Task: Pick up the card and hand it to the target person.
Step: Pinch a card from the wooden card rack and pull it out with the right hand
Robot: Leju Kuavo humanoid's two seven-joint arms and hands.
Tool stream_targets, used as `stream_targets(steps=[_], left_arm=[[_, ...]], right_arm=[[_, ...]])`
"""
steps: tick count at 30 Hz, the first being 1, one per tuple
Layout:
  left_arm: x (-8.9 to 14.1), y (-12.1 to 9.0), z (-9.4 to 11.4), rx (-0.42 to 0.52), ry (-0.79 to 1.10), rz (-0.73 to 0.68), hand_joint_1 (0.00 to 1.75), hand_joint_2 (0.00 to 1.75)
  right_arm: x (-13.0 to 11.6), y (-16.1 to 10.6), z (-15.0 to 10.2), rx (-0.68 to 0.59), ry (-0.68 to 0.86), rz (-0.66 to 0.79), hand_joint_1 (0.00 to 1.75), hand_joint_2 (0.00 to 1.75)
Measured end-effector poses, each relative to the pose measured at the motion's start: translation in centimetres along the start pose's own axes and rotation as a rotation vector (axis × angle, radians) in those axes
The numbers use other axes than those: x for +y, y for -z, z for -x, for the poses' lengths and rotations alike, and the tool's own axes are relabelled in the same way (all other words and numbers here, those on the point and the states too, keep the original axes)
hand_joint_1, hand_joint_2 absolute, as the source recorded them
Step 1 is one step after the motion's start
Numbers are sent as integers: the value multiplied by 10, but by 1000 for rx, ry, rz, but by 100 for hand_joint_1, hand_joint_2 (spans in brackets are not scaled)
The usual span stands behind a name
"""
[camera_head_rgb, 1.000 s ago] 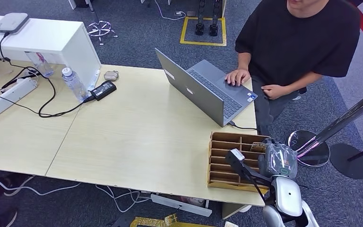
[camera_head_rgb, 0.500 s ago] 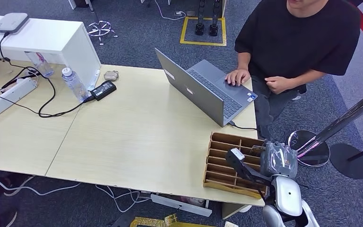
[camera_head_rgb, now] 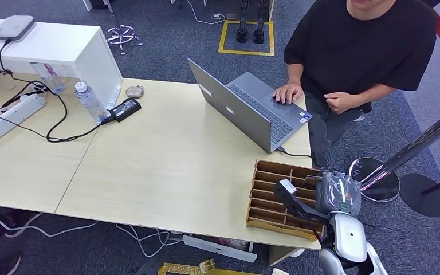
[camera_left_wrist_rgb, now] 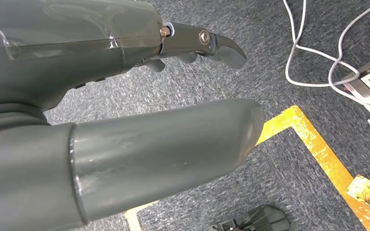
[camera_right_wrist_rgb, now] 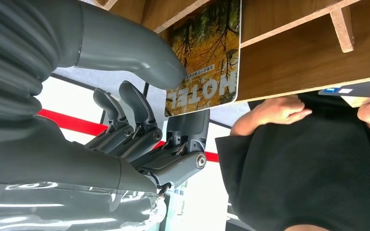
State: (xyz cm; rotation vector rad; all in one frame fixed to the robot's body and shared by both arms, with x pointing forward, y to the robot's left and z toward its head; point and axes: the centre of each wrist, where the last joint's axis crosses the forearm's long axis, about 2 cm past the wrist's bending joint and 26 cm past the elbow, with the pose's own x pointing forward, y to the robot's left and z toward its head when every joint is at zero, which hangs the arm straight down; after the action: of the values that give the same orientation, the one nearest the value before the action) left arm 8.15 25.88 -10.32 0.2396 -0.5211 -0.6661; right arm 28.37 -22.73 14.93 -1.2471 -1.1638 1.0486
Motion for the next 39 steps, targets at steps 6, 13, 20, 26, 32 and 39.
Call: stream_targets(steps=[6, 13, 20, 26, 32, 39], left_arm=[[0, 0, 0, -1, -2, 0, 0, 0], [0, 0, 0, 0, -11, -1, 0, 0], [0, 0, 0, 1, -15, -1, 0, 0], [0, 0, 0, 2, -16, -2, 0, 0], [0, 0, 0, 7, -19, -9, 0, 0], [0, 0, 0, 8, -24, -11, 0, 0]], right_arm=[[0, 0, 0, -3, 21, 5, 155, 175], [-4, -1, -1, -8, 45, 32, 155, 175], [-12, -2, -3, -17, 65, 63, 156, 175], [-15, -2, -4, -21, 76, 78, 160, 175], [-25, -4, -6, -30, 101, 123, 161, 175], [-46, -6, -10, -41, 125, 201, 173, 175]])
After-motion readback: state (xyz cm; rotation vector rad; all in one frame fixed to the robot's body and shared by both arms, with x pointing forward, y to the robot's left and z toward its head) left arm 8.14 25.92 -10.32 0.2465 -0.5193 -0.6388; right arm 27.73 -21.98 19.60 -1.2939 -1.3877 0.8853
